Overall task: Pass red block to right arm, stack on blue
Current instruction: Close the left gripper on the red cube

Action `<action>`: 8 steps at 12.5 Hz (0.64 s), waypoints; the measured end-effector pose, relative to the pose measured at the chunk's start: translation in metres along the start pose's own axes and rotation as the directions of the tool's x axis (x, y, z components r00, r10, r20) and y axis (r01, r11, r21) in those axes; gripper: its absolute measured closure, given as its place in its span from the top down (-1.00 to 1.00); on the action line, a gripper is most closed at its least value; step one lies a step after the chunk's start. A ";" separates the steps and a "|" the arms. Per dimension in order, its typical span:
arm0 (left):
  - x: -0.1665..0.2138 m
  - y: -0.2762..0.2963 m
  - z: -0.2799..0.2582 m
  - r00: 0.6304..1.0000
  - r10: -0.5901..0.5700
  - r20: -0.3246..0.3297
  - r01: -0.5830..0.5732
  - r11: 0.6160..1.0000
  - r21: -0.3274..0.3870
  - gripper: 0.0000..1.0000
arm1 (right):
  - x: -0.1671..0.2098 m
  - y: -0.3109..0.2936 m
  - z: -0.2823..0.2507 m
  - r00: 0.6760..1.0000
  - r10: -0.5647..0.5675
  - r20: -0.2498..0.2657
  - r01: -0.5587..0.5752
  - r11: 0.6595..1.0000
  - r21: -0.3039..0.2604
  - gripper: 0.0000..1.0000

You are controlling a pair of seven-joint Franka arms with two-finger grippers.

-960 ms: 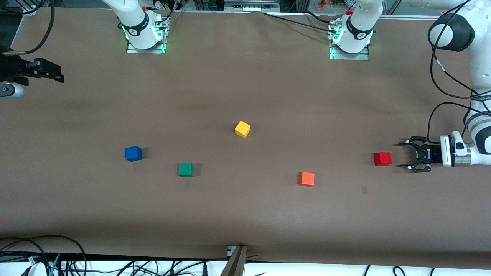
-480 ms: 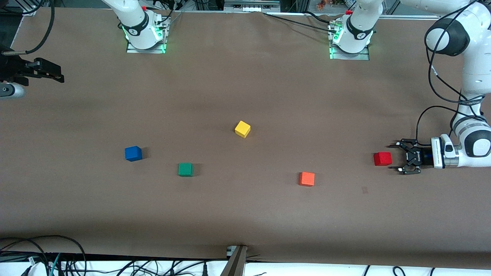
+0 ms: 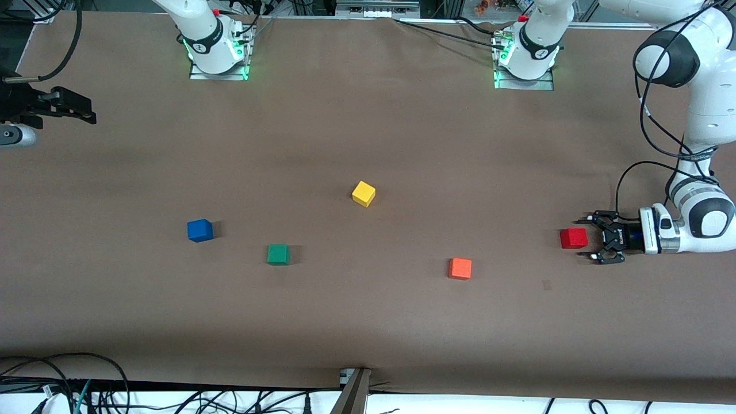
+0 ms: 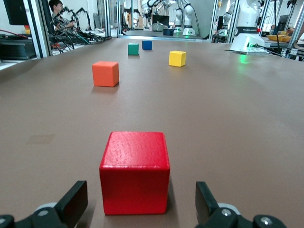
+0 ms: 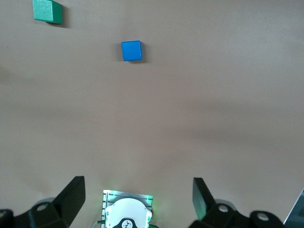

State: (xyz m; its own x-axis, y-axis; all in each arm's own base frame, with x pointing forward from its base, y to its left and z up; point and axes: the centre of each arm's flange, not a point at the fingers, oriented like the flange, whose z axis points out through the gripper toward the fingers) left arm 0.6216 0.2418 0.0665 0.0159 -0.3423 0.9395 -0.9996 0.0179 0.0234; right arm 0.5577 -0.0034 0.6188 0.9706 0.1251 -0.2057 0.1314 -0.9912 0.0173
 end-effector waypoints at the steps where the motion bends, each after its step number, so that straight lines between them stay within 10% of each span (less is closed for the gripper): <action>1: -0.002 0.000 0.003 1.000 0.004 -0.017 -0.004 1.000 0.006 1.00 | 0.000 0.000 0.000 1.000 0.000 0.000 0.000 1.000 0.000 1.00; 8: -0.007 0.005 0.012 0.997 0.016 -0.078 -0.017 1.000 -0.011 0.85 | 0.000 0.000 0.000 1.000 0.000 0.000 0.000 1.000 0.000 1.00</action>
State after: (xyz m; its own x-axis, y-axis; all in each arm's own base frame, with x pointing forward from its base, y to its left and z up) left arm 0.6160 0.2326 0.0563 0.0020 -0.2679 0.9635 -0.9994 0.0335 0.0114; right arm 0.5577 -0.0035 0.6187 0.9706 0.1249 -0.2058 0.1312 -0.9912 0.0173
